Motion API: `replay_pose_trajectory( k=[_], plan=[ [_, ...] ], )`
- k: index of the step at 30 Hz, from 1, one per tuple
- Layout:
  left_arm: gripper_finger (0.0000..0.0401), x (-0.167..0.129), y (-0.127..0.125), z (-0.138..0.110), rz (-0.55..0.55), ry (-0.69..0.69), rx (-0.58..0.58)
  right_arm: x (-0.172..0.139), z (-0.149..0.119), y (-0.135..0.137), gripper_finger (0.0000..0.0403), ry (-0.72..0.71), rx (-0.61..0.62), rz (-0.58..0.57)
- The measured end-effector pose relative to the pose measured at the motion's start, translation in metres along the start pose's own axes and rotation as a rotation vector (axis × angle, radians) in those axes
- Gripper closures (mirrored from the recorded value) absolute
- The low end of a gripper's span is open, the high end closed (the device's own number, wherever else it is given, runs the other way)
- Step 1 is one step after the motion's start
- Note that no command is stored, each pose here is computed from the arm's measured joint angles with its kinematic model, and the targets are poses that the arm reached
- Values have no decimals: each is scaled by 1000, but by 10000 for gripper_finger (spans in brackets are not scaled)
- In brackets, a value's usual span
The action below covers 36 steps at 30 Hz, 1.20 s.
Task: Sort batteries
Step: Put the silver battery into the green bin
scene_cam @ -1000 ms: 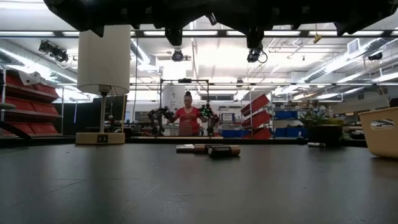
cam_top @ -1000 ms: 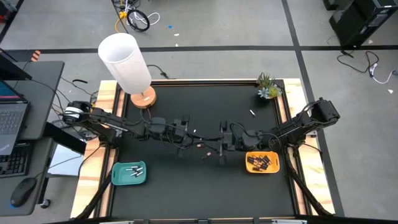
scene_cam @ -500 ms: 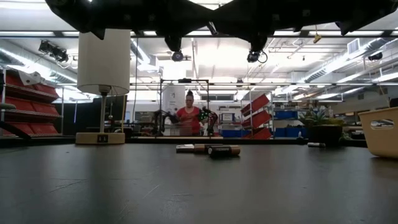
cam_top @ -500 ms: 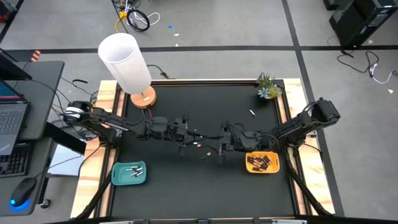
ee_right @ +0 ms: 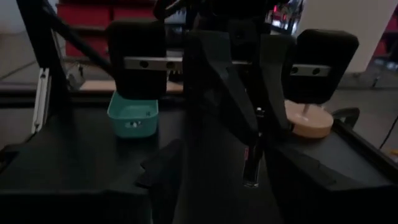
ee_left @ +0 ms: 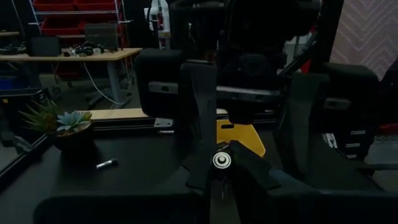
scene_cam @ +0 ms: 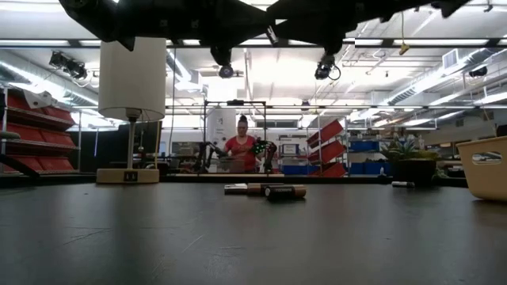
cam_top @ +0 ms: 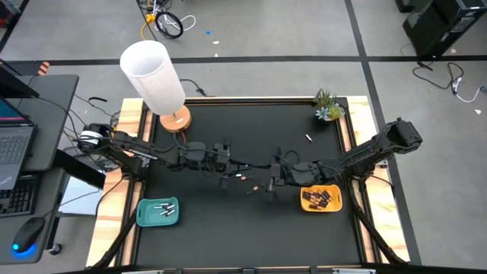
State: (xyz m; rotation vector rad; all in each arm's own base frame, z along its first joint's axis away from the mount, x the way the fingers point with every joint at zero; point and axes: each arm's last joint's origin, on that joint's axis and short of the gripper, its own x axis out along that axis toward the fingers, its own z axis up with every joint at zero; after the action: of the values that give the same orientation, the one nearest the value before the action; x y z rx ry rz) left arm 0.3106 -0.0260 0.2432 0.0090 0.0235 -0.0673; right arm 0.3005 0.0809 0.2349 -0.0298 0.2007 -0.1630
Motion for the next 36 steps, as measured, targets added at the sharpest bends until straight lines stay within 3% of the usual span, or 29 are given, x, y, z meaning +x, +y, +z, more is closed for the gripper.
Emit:
replay_pose_trajectory(
  k=[9, 17, 21, 25, 34, 36],
  plan=[
    [351, -1, -1, 1, -14, 2, 0, -26, 0, -2, 206, 295, 82, -49],
    [351, -1, -1, -7, -10, 80, -9, -37, -7, -15, 223, 429, 136, -129],
    [351, -13, -2, -13, -10, 250, -18, -32, -24, -23, 226, 469, 115, -219],
    [351, -37, -7, -8, -12, 416, -82, -24, -43, -28, 229, 416, 116, -278],
    [351, -121, -36, -2, -122, 874, -299, -3, -53, -29, 235, 239, 63, -247],
    [351, -135, -45, 2, -145, 911, -384, -1, -51, -31, 234, 224, 38, -246]
  ],
)
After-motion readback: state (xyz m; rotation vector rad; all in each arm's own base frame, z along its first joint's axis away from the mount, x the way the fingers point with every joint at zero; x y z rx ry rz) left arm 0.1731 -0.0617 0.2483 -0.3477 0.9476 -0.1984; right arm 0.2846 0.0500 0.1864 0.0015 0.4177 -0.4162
